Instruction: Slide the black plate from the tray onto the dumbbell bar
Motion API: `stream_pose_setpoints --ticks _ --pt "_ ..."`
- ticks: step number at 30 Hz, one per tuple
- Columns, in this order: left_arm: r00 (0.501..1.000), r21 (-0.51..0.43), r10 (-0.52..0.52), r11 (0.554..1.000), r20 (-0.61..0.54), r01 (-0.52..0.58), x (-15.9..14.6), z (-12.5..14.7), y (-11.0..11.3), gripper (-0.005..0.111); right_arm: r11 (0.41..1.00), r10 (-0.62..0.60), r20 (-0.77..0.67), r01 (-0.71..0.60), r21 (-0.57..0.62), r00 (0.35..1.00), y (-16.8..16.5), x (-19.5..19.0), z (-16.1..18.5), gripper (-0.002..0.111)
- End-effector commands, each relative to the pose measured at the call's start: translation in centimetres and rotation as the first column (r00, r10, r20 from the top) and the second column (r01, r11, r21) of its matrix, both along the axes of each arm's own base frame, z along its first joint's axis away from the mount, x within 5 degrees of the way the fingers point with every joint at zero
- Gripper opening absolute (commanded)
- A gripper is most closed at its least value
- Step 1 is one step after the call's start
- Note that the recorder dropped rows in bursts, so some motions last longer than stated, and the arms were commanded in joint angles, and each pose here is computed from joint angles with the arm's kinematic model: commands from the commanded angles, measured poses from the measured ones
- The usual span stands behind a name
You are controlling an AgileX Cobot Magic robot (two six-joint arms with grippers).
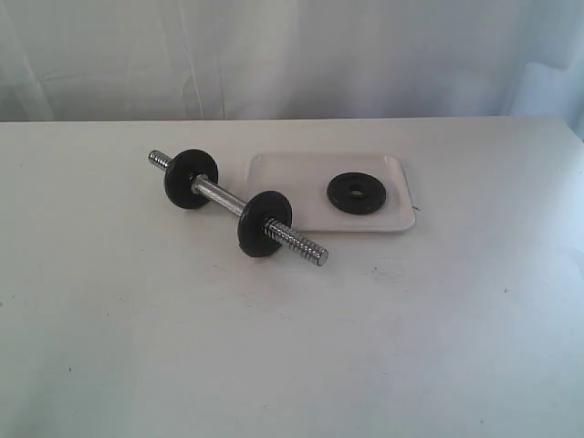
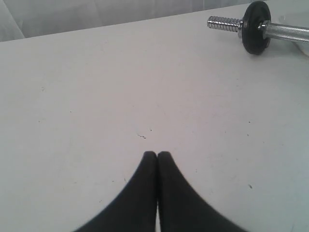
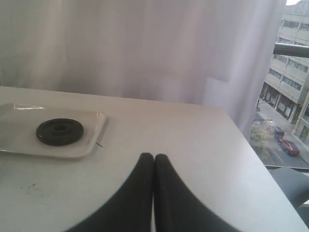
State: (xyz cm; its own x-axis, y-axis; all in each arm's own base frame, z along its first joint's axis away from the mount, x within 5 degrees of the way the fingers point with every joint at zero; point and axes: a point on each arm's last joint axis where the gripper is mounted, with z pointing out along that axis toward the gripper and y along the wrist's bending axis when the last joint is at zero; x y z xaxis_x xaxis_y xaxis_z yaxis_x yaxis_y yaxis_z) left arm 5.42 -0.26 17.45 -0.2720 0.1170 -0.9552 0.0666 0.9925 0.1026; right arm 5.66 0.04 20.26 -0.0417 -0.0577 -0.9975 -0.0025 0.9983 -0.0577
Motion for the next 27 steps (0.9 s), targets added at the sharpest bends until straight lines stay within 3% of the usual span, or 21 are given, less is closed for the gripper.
stream_pose_setpoints --ticks 1,5,10,15,22,27 --pt "0.999 -0.066 0.000 0.998 0.034 0.003 0.1 0.2 -0.2 0.000 0.998 -0.010 0.121 0.002 0.065 0.993 -0.1 0.0 1.0 0.000" --pt "0.988 -0.227 0.031 0.974 0.151 0.004 0.3 1.4 -0.3 0.000 0.973 -0.030 0.204 -0.018 0.228 0.978 -0.2 -0.1 1.8 0.000" --pt "0.969 -0.394 0.073 0.919 0.236 0.026 0.2 3.3 -0.3 0.000 0.972 -0.054 0.344 -0.030 0.233 0.938 -0.4 -0.5 3.0 0.000" --pt "0.960 -0.437 0.038 0.895 0.278 0.092 -0.7 7.1 -0.7 0.000 0.928 -0.061 0.422 -0.104 0.358 0.905 -0.4 -1.1 5.6 0.000" --pt "0.942 -0.414 -0.050 0.890 0.331 0.193 -3.3 12.7 -1.4 0.000 0.927 -0.028 0.437 -0.140 0.347 0.899 -0.1 -3.1 10.9 0.000" --pt "0.951 -0.357 -0.098 0.911 0.292 0.204 -3.9 16.3 -1.7 0.000 0.935 -0.007 0.417 -0.142 0.325 0.909 0.1 -4.1 15.0 0.000"
